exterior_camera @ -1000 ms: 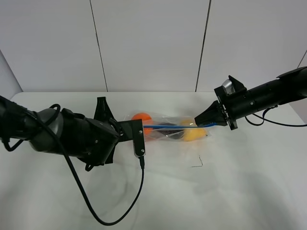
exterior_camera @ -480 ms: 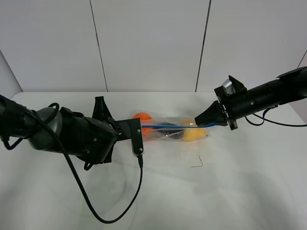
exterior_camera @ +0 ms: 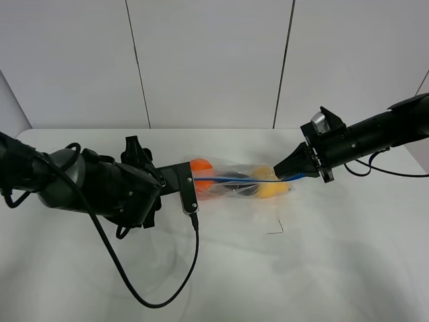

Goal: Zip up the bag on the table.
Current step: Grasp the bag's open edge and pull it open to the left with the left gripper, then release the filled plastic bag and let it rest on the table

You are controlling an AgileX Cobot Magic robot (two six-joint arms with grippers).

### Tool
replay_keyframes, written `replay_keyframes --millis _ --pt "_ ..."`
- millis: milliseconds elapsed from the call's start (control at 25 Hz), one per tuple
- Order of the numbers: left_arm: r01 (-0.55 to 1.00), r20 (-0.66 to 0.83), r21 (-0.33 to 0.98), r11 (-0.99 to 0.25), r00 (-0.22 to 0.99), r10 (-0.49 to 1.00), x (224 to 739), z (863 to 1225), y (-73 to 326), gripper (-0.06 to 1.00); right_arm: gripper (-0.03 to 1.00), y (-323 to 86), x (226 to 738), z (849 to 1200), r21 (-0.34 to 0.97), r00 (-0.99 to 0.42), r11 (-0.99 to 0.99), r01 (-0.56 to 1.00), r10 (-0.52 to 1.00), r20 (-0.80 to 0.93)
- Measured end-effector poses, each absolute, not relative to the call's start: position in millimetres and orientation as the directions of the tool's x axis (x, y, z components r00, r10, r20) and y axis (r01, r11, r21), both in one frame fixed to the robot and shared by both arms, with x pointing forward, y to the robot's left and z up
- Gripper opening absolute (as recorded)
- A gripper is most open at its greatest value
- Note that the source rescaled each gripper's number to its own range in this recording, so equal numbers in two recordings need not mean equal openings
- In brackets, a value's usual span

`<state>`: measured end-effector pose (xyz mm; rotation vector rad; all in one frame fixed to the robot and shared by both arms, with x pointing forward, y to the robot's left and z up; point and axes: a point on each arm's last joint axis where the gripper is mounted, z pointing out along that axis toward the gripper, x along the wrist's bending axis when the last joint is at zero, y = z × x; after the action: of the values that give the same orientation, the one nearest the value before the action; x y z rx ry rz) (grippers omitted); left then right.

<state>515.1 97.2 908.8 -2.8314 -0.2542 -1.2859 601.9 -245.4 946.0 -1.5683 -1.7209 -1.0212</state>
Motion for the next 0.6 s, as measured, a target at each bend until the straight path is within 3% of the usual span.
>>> replay_keyframes --millis 600 --pt "0.176 0.765 0.032 -0.984 0.63 0.138 516.0 910.3 99.9 0.72 0.0 -245.4 601.9 946.0 0.148 -0.131 0.011 0.989 0.536 0.834"
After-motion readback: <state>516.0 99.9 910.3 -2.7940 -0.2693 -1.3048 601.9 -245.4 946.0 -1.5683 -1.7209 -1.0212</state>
